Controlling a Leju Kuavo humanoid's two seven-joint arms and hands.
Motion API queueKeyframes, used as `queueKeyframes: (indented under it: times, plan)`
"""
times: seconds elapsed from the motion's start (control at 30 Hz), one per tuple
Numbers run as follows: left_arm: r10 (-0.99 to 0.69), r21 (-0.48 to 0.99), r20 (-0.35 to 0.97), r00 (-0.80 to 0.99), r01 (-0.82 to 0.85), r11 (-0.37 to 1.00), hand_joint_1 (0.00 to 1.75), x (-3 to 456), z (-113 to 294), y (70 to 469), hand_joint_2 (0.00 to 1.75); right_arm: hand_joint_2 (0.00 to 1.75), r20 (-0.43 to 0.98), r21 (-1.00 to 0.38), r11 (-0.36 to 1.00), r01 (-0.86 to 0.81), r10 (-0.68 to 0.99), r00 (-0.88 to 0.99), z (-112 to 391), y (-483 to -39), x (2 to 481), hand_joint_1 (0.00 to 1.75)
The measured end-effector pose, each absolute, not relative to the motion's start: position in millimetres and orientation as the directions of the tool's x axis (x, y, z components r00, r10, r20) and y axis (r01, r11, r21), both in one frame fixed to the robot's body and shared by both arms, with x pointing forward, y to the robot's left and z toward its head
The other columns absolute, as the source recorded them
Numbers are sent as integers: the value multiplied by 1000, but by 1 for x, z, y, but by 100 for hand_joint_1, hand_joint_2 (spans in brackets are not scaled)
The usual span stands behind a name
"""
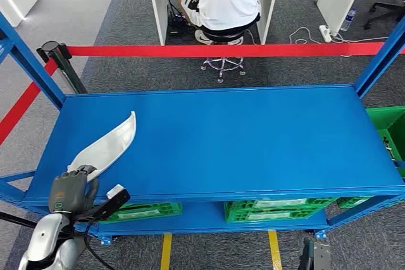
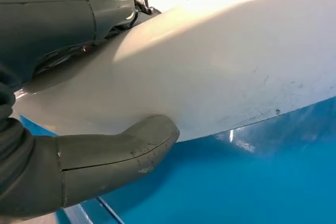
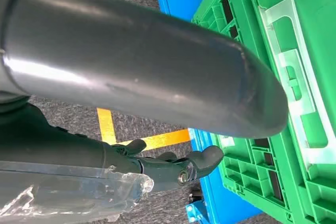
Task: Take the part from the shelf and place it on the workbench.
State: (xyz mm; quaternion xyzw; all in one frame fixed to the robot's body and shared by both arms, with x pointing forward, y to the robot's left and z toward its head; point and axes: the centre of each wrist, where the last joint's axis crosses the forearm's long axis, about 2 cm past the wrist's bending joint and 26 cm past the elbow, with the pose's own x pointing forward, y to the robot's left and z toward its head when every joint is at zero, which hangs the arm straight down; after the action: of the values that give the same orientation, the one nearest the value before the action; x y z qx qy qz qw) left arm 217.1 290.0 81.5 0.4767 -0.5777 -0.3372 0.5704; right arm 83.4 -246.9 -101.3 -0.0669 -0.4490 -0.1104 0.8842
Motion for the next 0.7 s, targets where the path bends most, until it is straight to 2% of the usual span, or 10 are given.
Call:
queueKeyframes:
  times: [0.7]
  plan:
    - [-929, 878, 369, -37, -315, 361, 175, 204, 106, 264, 175, 0, 833, 9, 966, 258, -151, 533, -101, -245, 84, 0]
